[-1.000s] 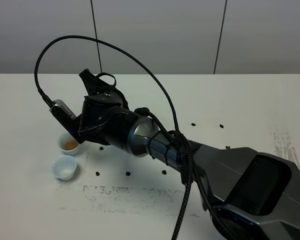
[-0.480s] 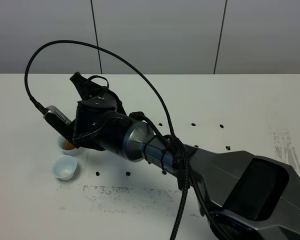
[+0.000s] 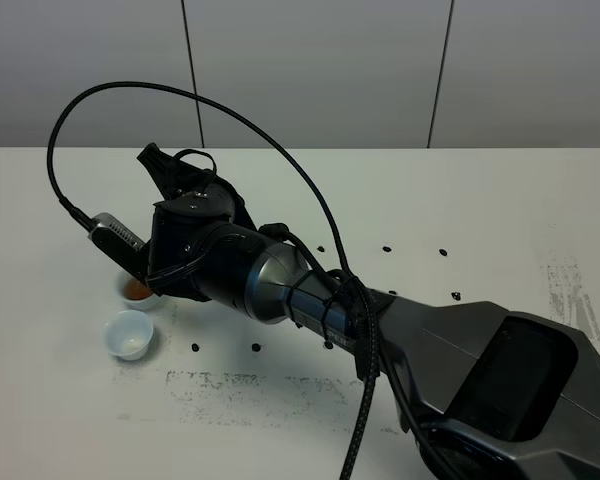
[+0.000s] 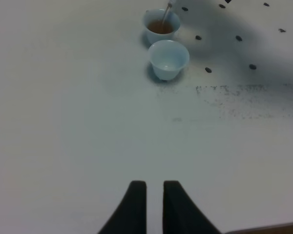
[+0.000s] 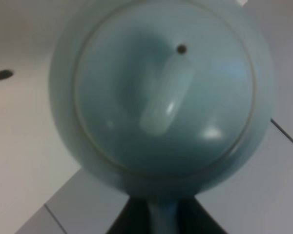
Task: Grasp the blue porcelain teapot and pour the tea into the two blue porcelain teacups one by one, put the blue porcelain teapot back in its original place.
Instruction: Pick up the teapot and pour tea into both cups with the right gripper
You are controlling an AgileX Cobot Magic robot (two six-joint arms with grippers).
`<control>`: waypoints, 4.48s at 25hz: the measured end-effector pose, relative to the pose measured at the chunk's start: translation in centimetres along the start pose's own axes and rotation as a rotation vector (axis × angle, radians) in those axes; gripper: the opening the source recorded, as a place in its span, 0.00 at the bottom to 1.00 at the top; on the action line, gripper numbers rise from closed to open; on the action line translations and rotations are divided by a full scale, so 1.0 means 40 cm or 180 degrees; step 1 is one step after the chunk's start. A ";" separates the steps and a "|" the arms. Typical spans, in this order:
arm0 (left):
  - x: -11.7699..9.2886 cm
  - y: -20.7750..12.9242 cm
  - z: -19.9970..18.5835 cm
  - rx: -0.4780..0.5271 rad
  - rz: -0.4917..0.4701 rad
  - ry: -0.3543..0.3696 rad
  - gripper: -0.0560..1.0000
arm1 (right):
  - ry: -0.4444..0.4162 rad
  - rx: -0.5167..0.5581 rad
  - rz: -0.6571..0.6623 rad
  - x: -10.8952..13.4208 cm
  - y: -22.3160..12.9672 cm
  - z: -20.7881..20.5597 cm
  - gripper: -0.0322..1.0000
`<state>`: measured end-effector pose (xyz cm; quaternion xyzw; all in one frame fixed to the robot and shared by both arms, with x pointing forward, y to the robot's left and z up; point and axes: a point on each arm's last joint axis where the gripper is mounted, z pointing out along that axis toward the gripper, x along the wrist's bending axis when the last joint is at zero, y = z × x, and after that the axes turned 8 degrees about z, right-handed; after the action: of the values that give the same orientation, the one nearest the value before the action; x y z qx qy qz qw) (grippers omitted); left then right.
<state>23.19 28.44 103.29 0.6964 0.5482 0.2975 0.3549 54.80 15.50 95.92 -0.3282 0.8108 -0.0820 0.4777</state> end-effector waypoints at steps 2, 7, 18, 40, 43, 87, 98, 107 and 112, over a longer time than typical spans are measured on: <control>0.000 0.000 0.000 0.0000 0.0000 0.0000 0.16 | -0.0018 0.0016 -0.0024 -0.001 -0.001 0.000 0.07; 0.000 0.000 0.000 0.0000 0.0000 0.0000 0.16 | -0.0030 0.0021 -0.0035 -0.002 -0.001 0.000 0.07; 0.000 0.000 0.000 0.0000 0.0000 0.0000 0.16 | -0.0029 0.0019 -0.0036 -0.002 -0.001 0.000 0.07; 0.000 0.000 0.000 0.0000 0.0000 0.0000 0.16 | 0.0843 -0.0382 0.1208 0.041 -0.033 0.023 0.07; 0.000 0.000 0.000 0.0000 0.0000 0.0000 0.16 | 0.0918 -0.0395 0.1499 0.022 -0.058 -0.002 0.07; 0.000 0.000 0.000 0.0000 0.0000 0.0000 0.16 | 0.2337 -0.0718 0.4127 0.104 -0.157 -0.051 0.07; 0.000 0.000 0.000 0.0000 0.0000 0.0000 0.16 | 0.1807 -0.1001 0.2350 0.109 -0.128 -0.122 0.07; 0.000 0.000 0.000 0.0000 0.0000 0.0000 0.16 | 0.1472 -0.0930 0.1942 0.108 -0.066 -0.134 0.07; 0.000 0.000 0.000 0.0000 0.0000 0.0000 0.16 | 0.1350 -0.0836 0.1732 0.110 -0.037 -0.116 0.07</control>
<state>23.19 28.44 103.29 0.6964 0.5482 0.2975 0.3549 50.19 10.85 95.88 -0.1348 0.9530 0.0866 0.2571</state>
